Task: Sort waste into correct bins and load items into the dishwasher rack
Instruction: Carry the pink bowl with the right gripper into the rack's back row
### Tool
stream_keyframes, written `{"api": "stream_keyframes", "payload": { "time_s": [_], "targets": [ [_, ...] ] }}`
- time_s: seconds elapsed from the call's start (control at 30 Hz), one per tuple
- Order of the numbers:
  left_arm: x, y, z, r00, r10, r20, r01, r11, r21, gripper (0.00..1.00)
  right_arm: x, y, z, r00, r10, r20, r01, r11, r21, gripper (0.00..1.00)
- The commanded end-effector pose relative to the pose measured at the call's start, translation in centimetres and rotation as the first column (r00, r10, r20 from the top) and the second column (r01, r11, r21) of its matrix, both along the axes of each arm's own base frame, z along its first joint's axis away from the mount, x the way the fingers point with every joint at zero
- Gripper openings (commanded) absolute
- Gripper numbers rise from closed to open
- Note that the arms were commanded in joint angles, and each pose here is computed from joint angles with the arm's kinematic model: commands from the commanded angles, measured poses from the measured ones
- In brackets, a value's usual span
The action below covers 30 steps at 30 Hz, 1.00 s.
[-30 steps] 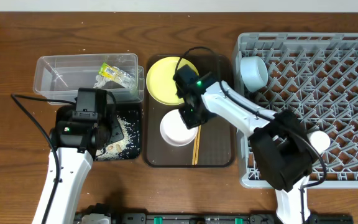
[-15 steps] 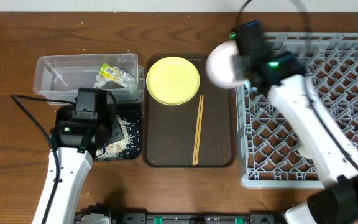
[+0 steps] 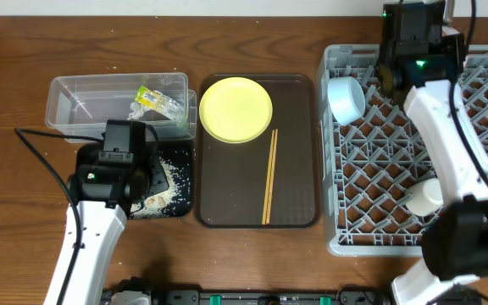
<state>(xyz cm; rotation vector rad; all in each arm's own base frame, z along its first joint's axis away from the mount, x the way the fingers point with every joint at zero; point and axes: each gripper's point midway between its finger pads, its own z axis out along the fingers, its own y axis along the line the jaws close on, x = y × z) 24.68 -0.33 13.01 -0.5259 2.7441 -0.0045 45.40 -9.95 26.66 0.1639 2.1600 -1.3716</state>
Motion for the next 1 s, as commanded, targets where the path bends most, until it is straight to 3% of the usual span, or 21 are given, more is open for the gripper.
{"api": "stream_keyframes", "payload": {
  "time_s": [0.0, 0.47, 0.73, 0.97],
  "targets": [
    [0.1, 0.3, 0.4, 1.0, 0.018, 0.012, -0.018, 1.0, 0.01, 0.47, -0.1, -1.3, -0.8, 0.996, -0.073, -0.056, 0.067, 0.993, -0.092, 0.01],
    [0.1, 0.2, 0.3, 1.0, 0.015, 0.01, -0.015, 1.0, 0.0, 0.47, 2.1, -0.1, -8.5, 0.986, -0.07, -0.149, 0.058, 0.995, -0.082, 0.01],
    [0.1, 0.2, 0.3, 1.0, 0.015, 0.01, -0.015, 1.0, 0.0, 0.48, 2.8, 2.1, -10.8, 0.987, 0.021, -0.159, -0.013, 0.999, 0.05, 0.01],
    [0.1, 0.2, 0.3, 1.0, 0.014, 0.009, -0.014, 1.0, 0.0, 0.47, 1.9, 3.8, -12.6, 0.983, 0.046, -0.179, -0.02, 0.99, 0.142, 0.28]
  ]
}}
